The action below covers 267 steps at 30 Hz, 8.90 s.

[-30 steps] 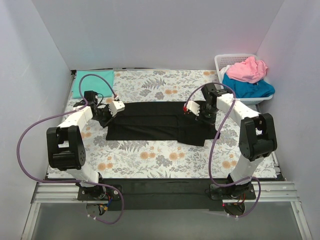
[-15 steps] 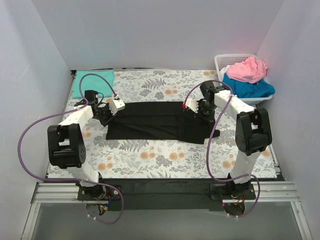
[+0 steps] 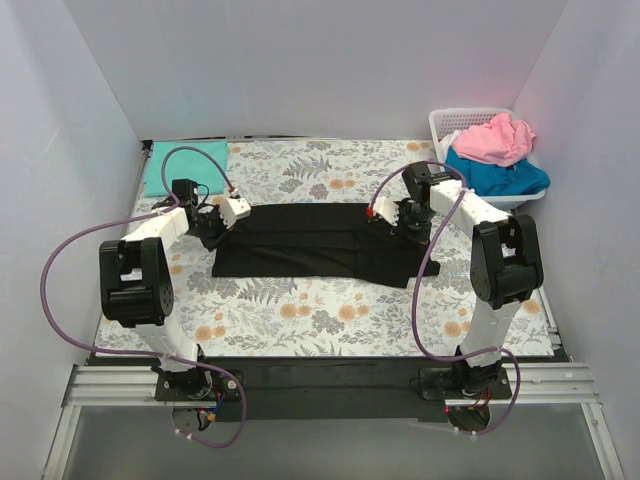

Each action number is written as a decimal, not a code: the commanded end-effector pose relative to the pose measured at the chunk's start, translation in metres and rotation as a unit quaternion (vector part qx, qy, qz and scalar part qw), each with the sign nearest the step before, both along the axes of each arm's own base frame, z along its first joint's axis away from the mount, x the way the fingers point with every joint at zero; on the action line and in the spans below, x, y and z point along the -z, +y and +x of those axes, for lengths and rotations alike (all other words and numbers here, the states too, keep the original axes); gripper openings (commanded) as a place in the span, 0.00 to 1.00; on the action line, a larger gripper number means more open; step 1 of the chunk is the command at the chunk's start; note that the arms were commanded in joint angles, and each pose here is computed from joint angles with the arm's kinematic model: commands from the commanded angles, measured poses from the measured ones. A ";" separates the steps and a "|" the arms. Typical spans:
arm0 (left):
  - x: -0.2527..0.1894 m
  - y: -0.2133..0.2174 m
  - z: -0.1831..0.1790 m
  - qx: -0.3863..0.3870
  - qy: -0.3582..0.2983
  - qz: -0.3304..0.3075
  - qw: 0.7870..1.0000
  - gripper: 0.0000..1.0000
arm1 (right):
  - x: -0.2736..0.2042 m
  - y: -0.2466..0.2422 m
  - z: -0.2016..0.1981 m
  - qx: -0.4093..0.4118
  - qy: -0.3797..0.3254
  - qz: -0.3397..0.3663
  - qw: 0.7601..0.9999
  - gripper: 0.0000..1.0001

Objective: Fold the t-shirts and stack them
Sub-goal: Fold the tshirt

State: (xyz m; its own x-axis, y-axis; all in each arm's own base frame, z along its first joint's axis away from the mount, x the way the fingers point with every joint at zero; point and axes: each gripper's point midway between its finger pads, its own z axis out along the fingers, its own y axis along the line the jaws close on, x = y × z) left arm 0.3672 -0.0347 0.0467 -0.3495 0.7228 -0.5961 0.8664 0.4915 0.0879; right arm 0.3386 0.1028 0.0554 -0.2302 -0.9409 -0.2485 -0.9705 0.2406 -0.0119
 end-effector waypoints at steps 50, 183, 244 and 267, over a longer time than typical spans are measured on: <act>-0.036 -0.444 -0.129 0.360 -0.154 -0.226 0.892 0.43 | 0.030 -0.037 -0.040 0.341 0.230 0.145 0.900 0.20; 0.035 -0.042 -0.015 -0.249 0.224 -0.018 0.942 0.36 | 0.056 -0.002 0.107 0.279 0.000 -0.025 0.960 0.25; -0.113 -0.321 -0.081 0.079 0.122 -0.217 0.965 0.35 | -0.095 0.036 0.091 0.292 -0.083 0.159 0.939 0.62; 0.012 -0.250 0.119 -0.265 0.213 -0.252 0.906 0.18 | 0.040 0.078 0.115 0.272 -0.006 0.054 0.961 0.34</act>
